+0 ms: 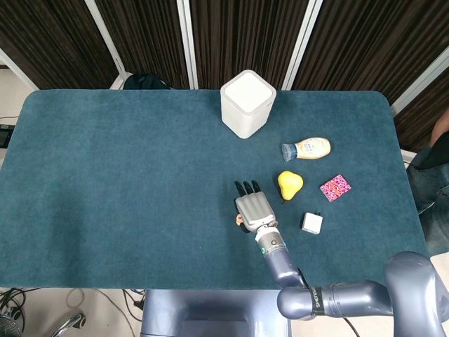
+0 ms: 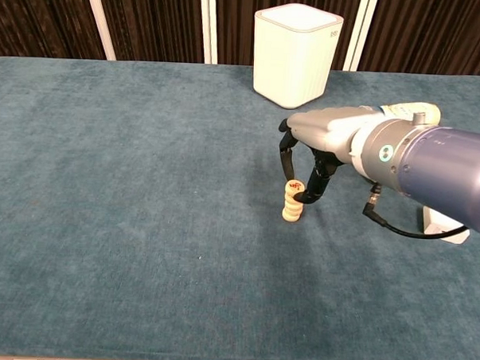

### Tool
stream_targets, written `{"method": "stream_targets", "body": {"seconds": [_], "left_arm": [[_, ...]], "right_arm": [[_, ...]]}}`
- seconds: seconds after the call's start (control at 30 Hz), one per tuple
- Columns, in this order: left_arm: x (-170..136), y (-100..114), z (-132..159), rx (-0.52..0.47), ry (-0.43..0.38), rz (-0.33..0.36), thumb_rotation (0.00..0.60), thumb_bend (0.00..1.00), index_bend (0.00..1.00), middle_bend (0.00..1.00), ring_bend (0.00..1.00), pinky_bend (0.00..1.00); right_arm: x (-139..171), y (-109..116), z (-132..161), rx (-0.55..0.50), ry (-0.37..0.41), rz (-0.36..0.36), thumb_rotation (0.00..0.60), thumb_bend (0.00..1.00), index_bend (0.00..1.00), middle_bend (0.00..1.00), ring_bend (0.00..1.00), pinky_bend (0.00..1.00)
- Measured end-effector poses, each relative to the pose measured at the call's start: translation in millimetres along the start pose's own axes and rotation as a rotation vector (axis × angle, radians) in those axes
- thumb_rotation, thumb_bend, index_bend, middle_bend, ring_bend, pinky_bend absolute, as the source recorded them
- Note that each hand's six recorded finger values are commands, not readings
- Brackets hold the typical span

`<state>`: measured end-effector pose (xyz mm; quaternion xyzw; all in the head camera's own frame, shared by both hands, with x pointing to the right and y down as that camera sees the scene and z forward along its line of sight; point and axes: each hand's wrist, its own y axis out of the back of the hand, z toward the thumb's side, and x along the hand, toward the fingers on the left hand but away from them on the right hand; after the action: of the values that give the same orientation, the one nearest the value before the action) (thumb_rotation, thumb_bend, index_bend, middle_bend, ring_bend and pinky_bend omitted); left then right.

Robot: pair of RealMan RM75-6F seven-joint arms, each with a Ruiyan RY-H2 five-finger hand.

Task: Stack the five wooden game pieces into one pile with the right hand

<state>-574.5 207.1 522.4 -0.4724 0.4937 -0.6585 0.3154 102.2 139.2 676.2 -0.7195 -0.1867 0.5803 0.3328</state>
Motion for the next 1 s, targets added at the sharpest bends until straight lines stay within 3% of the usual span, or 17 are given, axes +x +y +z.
{"method": "stream_targets", "body": {"seconds": [1.0], "left_arm": [[0.3, -0.4, -0.2, 0.004, 0.003, 0.001, 0.600, 0.15, 0.05, 0.00, 0.00, 0.09]], "right_arm": [[-10.5, -7.2, -4.3, 0.007, -0.030, 0.023, 0.600, 0.40, 0.51, 0.00, 0.00, 0.00]]}}
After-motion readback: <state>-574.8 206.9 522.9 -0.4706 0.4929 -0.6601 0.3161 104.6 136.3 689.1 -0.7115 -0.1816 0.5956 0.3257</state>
